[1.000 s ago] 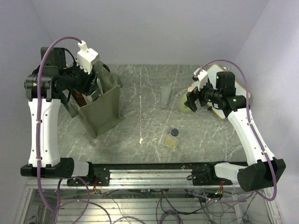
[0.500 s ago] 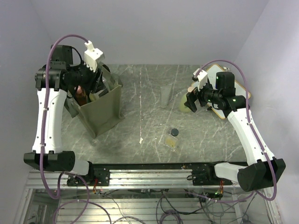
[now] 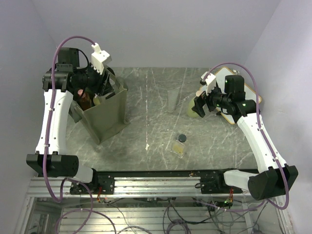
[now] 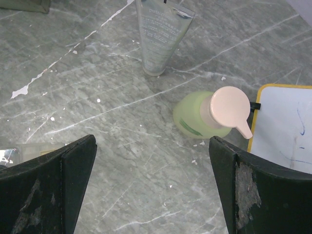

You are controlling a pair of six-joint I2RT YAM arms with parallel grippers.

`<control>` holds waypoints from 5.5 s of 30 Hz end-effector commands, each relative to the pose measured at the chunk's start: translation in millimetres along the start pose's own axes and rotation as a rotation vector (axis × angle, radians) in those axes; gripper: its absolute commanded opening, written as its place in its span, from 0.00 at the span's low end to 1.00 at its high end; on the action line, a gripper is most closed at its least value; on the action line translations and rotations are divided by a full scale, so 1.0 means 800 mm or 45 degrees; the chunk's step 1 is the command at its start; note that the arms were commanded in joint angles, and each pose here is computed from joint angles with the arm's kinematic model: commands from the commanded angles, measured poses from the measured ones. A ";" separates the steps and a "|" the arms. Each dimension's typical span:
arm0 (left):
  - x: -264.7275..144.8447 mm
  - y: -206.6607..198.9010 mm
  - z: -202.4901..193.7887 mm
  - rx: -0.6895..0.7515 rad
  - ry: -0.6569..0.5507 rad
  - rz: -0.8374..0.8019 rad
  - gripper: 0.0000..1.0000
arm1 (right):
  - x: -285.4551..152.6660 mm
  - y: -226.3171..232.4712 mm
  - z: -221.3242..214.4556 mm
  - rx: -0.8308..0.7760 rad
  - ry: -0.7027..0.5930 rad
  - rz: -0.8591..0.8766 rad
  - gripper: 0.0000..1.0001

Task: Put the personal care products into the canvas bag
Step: Place the care product in the canvas bag.

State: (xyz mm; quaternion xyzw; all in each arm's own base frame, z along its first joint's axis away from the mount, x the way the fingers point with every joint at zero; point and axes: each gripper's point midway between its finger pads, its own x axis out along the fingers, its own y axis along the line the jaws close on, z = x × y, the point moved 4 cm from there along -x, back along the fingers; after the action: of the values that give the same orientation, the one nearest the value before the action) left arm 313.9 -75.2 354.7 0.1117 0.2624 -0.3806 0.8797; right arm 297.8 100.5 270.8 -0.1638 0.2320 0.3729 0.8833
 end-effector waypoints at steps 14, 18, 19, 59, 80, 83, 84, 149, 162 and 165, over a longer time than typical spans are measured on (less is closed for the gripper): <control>-0.057 0.007 0.042 0.190 -0.103 0.237 0.07 | 0.000 0.002 0.007 -0.013 -0.023 0.017 1.00; -0.083 0.011 0.051 0.194 -0.125 0.382 0.07 | 0.001 0.002 0.008 -0.013 -0.025 0.022 1.00; -0.088 0.012 0.052 0.189 -0.126 0.420 0.07 | 0.001 0.002 0.008 -0.015 -0.024 0.023 1.00; -0.041 0.094 -0.029 -0.446 -0.193 1.022 0.07 | 0.003 0.006 0.006 -0.034 -0.025 0.025 1.00; 0.025 0.112 -0.068 -0.745 -0.161 1.046 0.07 | 0.001 0.007 0.008 -0.037 -0.028 0.024 1.00; 0.037 0.108 -0.070 -0.751 -0.144 1.037 0.07 | 0.002 0.007 0.008 -0.040 -0.026 0.028 1.00; 0.040 0.107 -0.070 -0.752 -0.138 1.032 0.07 | 0.002 0.007 0.009 -0.041 -0.027 0.029 1.00; 0.115 0.089 -0.138 -0.730 0.043 0.835 0.69 | 0.008 0.010 0.009 -0.067 -0.006 0.024 1.00; 0.094 0.089 -0.113 -0.675 -0.039 0.856 0.86 | 0.010 0.012 0.009 -0.067 0.000 0.034 1.00; 0.086 0.089 -0.104 -0.656 -0.064 0.864 0.88 | 0.010 0.012 0.009 -0.065 0.000 0.035 1.00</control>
State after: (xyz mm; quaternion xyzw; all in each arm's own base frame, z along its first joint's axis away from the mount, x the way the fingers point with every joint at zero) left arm 366.2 -30.9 209.4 -0.0427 0.3333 0.0230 0.9416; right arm 296.1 113.1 266.2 -0.1777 0.2337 0.3903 0.8726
